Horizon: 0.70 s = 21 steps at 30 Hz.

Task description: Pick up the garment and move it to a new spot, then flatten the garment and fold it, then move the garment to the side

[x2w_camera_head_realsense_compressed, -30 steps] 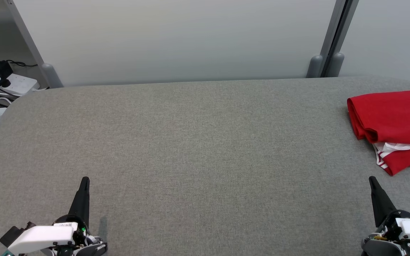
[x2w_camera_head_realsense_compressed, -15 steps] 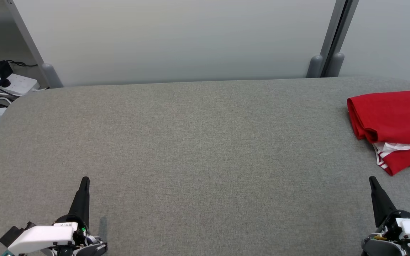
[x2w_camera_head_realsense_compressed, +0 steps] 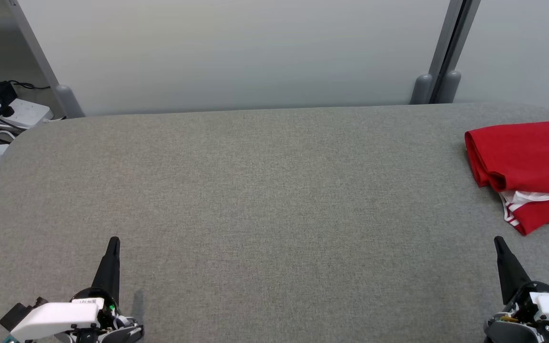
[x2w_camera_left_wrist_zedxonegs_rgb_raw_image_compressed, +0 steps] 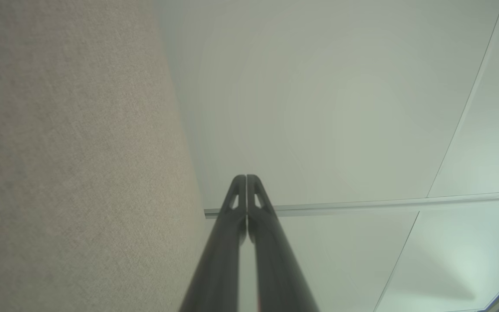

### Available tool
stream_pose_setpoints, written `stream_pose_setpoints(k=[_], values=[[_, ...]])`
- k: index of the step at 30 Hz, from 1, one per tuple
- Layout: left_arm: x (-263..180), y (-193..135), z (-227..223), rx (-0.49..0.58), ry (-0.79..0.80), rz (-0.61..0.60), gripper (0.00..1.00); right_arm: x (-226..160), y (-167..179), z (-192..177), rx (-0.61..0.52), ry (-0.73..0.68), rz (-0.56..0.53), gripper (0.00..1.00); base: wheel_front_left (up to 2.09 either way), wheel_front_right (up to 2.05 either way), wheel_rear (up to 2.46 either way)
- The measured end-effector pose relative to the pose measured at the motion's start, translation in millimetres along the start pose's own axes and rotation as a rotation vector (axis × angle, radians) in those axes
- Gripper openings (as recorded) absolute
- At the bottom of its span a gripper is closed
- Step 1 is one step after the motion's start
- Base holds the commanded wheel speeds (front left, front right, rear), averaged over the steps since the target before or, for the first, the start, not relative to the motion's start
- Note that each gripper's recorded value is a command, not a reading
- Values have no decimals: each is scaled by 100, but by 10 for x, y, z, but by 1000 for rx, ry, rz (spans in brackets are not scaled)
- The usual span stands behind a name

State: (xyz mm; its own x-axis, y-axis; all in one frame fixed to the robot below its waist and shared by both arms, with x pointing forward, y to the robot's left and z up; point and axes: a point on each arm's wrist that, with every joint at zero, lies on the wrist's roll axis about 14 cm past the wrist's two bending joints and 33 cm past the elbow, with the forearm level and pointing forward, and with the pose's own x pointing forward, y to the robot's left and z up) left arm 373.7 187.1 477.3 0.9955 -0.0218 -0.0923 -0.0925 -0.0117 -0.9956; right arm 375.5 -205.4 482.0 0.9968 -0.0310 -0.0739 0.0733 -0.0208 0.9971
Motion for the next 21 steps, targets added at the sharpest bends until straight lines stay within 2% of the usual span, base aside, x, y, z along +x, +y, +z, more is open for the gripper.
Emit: stream_pose_setpoints(k=[21], values=[[0,0,0,0,0,0,0,0,0,-2,1,1,0,0,0,0,0]])
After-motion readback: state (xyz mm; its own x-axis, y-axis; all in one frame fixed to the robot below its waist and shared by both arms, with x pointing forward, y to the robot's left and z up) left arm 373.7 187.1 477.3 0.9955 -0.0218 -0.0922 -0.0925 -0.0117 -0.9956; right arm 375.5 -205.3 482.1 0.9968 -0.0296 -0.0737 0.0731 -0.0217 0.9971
